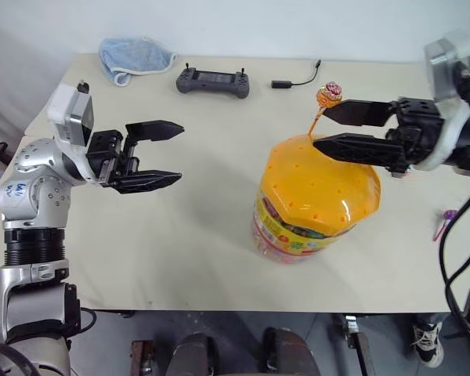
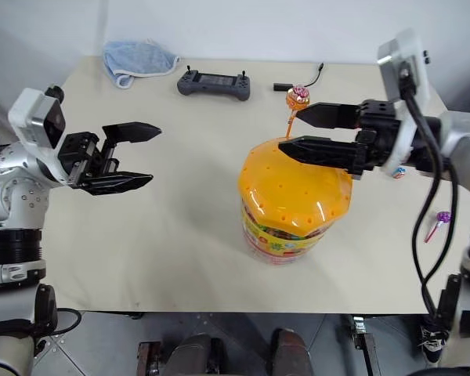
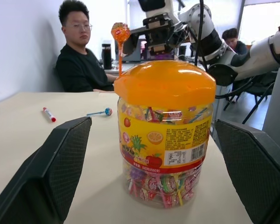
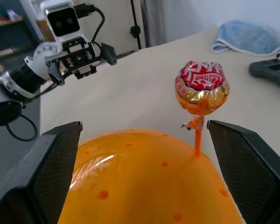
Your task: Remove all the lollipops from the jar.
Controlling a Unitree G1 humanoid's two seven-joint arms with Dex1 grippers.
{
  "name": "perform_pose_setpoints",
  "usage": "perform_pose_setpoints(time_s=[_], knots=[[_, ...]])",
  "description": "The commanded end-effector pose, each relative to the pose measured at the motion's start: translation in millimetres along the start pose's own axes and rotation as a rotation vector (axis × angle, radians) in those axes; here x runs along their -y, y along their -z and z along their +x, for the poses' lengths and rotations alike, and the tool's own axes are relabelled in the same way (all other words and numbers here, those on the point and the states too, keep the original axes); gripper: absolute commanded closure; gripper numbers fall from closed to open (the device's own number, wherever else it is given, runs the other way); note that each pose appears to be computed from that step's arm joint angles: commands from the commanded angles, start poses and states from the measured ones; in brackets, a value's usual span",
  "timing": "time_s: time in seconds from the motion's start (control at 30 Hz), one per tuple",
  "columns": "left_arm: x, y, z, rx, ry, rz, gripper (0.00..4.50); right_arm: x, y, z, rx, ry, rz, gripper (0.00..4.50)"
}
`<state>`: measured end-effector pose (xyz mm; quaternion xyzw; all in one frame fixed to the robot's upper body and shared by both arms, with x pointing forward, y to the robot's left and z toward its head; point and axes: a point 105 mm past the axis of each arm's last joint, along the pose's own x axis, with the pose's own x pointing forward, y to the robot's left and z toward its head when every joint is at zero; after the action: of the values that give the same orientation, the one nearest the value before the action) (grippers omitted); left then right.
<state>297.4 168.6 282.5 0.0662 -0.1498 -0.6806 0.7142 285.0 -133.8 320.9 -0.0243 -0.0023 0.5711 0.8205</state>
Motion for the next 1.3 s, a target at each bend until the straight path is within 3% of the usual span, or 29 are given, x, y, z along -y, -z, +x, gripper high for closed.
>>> perform_pose_setpoints(time_s=[0.03,0.13,0.23,0.6,0.83,1.07,1.17,1.3], knots=[[6.7,-12.0,-6.2,0.002,-0.019,0.041,0.00,4.4,-5.3,5.8,0.040,-0.020,-0.027,0.03],[11.1,-12.7,-10.4,-0.008,-0.042,0.039,0.00,9.1,-4.4,14.1,0.053,-0.044,-0.020,0.03],[15.0,-14.0,-13.7,-0.013,-0.064,0.043,0.00,11.5,-5.8,20.5,0.064,-0.071,-0.006,0.62],[23.8,-19.7,-18.9,0.001,-0.109,0.045,0.00,14.3,-19.6,25.6,0.071,-0.100,-0.061,4.34],[24.0,-19.1,-18.8,0.052,-0.097,0.013,0.00,13.4,-50.8,21.2,0.117,-0.066,-0.146,4.45],[27.5,-16.5,-12.2,0.080,-0.023,-0.009,0.00,19.0,-76.9,-16.7,0.106,0.107,-0.223,4.45],[29.8,-14.8,-9.2,0.083,0.011,-0.023,0.00,23.4,-74.0,-38.5,0.065,0.202,-0.214,4.45],[31.4,-10.5,-2.9,0.100,0.079,-0.054,0.00,40.8,-29.3,-111.6,-0.122,0.489,-0.075,4.45]])
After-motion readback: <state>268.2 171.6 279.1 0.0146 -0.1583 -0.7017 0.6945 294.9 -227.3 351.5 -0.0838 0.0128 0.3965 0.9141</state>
